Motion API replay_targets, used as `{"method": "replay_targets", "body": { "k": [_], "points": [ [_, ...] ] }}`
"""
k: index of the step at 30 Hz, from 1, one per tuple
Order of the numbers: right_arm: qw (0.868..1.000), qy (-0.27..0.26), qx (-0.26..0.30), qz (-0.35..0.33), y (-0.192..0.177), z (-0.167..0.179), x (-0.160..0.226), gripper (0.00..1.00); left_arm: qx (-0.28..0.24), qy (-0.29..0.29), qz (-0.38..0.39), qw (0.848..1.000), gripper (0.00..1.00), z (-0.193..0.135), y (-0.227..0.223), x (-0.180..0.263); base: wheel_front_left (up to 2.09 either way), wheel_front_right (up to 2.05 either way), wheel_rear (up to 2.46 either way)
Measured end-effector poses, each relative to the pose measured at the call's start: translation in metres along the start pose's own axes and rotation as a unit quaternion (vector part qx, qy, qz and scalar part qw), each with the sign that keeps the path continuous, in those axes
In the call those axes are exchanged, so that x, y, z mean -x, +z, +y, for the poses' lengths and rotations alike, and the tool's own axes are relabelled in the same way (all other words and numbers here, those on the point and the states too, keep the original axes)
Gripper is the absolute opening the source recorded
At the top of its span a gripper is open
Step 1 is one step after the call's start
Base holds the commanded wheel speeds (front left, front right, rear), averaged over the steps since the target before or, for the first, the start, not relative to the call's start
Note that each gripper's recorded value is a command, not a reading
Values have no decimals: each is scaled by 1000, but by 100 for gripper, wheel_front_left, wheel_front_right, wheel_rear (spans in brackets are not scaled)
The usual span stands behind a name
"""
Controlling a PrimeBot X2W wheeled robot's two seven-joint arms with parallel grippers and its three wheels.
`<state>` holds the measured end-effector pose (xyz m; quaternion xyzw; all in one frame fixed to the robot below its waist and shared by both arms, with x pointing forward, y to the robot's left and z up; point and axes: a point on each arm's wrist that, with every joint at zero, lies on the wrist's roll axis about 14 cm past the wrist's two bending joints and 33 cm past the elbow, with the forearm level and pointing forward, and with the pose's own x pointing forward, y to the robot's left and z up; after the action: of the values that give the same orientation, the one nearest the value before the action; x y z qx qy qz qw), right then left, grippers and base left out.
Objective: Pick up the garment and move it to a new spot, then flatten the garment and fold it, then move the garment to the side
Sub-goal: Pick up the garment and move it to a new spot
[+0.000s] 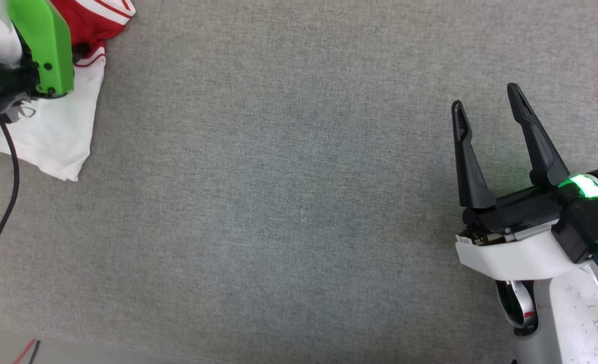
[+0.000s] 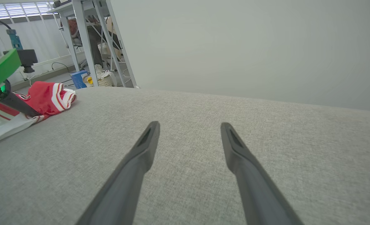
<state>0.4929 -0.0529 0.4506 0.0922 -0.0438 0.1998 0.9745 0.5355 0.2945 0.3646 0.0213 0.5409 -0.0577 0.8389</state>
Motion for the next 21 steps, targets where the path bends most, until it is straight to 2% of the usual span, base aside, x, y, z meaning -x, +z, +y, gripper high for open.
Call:
{"method": "replay_targets", "body": {
  "k": [6, 10, 21],
  "points": [
    [1000, 4, -7, -19, 22, 7, 2, 100, -17, -9, -52, 998, 0, -9, 10, 27, 0, 0, 0],
    [1000, 5, -15, -25, 35, 13, 9, 100, -46, -25, -108, 993, 0, -22, 29, 61, 0, 0, 0],
    [997, 19, -24, -65, 82, 34, 27, 100, -137, -72, -229, 961, 0, -75, 54, 155, 0, 0, 0]
  ]
}}
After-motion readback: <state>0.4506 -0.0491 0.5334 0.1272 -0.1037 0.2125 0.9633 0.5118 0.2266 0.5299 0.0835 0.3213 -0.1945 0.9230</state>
